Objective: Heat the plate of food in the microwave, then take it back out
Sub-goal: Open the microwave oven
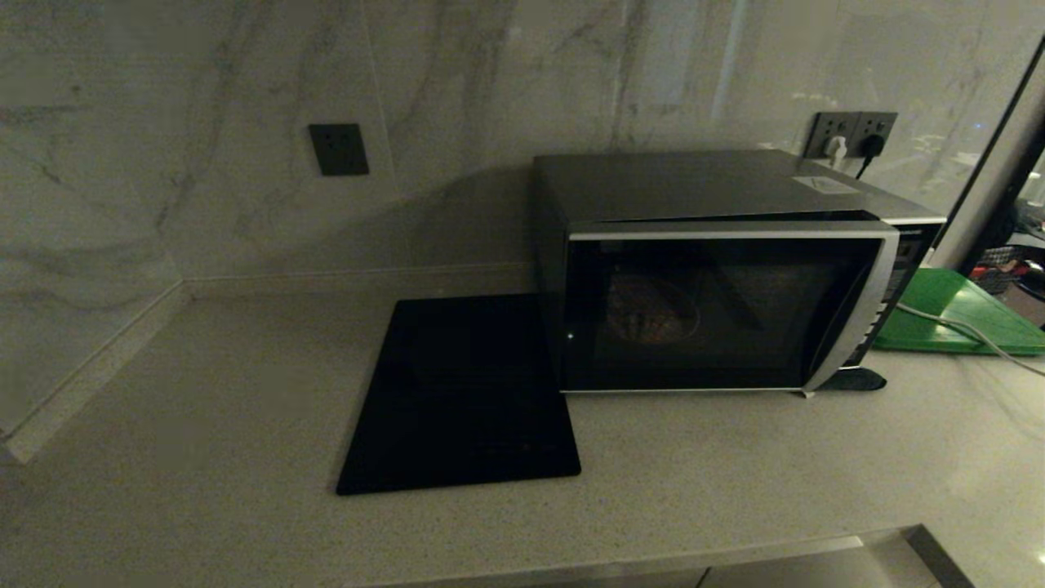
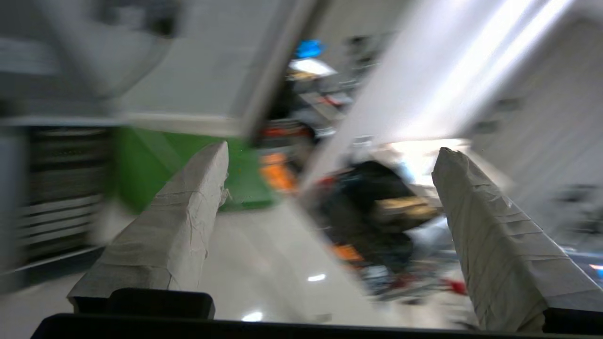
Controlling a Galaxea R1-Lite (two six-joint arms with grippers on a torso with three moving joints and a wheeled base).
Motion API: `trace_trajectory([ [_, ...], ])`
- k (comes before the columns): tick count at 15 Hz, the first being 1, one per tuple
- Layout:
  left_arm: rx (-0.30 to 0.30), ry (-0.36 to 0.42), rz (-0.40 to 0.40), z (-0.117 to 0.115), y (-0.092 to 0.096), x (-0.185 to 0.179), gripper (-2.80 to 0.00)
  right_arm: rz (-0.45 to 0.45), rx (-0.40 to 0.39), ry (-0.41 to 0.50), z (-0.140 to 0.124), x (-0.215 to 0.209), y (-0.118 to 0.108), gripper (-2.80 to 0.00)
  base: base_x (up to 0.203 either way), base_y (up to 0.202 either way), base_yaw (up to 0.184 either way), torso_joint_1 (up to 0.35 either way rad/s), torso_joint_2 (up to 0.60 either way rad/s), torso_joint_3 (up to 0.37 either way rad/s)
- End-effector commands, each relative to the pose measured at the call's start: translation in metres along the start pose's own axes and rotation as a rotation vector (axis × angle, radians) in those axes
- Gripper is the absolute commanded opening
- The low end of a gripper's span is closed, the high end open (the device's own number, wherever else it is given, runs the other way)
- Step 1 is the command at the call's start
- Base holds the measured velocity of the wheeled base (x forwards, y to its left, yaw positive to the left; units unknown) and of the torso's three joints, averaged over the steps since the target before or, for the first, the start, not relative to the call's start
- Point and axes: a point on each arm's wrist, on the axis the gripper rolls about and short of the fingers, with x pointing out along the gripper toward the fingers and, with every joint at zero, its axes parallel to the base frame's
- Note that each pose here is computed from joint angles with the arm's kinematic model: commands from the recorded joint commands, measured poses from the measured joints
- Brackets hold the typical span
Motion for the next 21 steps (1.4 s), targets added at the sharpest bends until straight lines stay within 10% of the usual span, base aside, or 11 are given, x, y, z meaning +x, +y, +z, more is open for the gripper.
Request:
trace_trajectory([
  [1,-0.001,-0.001,0.001,0.000,0.000,0.000,-2.80,0.020,0.000,0.029,-0.002,0.001,0.003,0.00,0.000,0.000,0.000,0.000,0.00,0.000],
  [19,-0.001,-0.001,0.001,0.000,0.000,0.000,-2.80,0.124,0.057,0.202,-0.003,0.033,0.023,-0.06,0.000,0.000,0.000,0.000,0.00,0.000],
  [20,-0.001,-0.001,0.001,0.000,0.000,0.000,-2.80,0.153,0.071,0.233,0.003,0.032,0.019,-2.80,0.000,0.000,0.000,0.000,0.00,0.000],
  [21,-0.001,-0.001,0.002,0.000,0.000,0.000,-2.80,0.199,0.090,0.269,0.009,0.030,0.016,-2.80,0.000,0.000,0.000,0.000,0.00,0.000],
])
